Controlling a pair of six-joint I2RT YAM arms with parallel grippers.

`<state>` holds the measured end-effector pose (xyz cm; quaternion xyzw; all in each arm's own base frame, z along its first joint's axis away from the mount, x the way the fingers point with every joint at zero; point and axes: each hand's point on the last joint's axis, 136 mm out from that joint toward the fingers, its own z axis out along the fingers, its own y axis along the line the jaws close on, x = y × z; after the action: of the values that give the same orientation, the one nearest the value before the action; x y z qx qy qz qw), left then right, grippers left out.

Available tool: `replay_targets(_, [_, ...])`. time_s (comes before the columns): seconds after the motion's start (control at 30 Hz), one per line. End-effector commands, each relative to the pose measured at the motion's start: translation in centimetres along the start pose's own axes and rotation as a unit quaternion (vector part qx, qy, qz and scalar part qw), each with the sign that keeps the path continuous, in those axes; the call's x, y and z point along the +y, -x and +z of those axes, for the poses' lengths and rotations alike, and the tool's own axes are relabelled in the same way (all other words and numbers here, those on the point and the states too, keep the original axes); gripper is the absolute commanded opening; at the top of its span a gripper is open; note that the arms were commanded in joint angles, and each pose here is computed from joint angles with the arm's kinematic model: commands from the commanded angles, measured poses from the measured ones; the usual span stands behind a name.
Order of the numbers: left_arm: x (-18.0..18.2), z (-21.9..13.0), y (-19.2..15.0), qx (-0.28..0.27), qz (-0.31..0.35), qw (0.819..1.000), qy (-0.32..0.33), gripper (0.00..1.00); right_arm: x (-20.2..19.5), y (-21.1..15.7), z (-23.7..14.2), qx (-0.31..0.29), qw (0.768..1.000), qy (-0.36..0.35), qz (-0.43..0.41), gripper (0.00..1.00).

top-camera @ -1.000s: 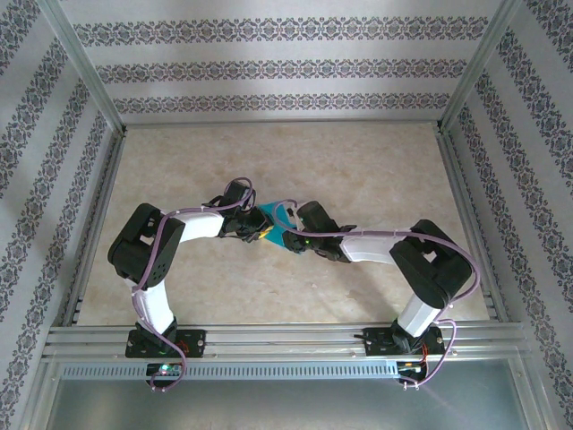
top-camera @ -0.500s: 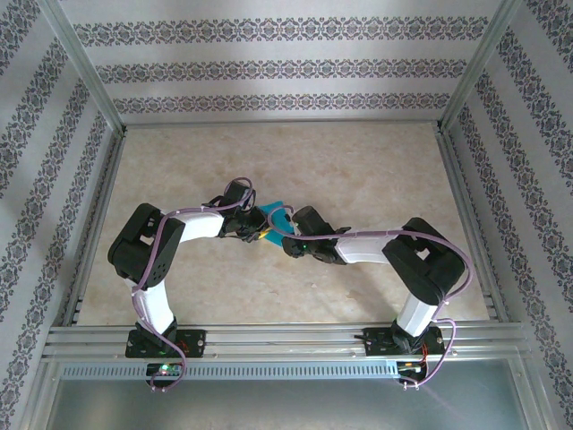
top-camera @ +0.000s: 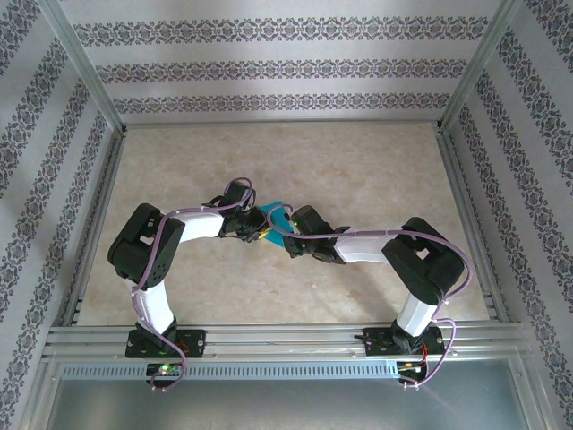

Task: Fold a paper plane with a square sheet of paper (pick it up from the middle)
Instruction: Fourth fold the wing at the center of the table.

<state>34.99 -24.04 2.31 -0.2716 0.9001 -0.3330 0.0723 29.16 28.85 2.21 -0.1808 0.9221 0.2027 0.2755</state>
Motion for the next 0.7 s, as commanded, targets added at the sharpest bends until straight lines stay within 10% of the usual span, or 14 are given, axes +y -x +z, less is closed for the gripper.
replay_targets(0.0, [0.7, -0.4, -0.9, 0.003, 0.002, 1.0, 0.025, 0.21, 0.3, 0.4, -0.1, -0.007, 1.0, 0.017, 0.008, 0.14])
replay_targets(0.67, [-1.8, -3.7, -0.4, -0.039, 0.037, 0.998, -0.027, 0.22, 1.0, -0.4, 0.4, 0.028, 0.981, 0.167, 0.093, 0.06])
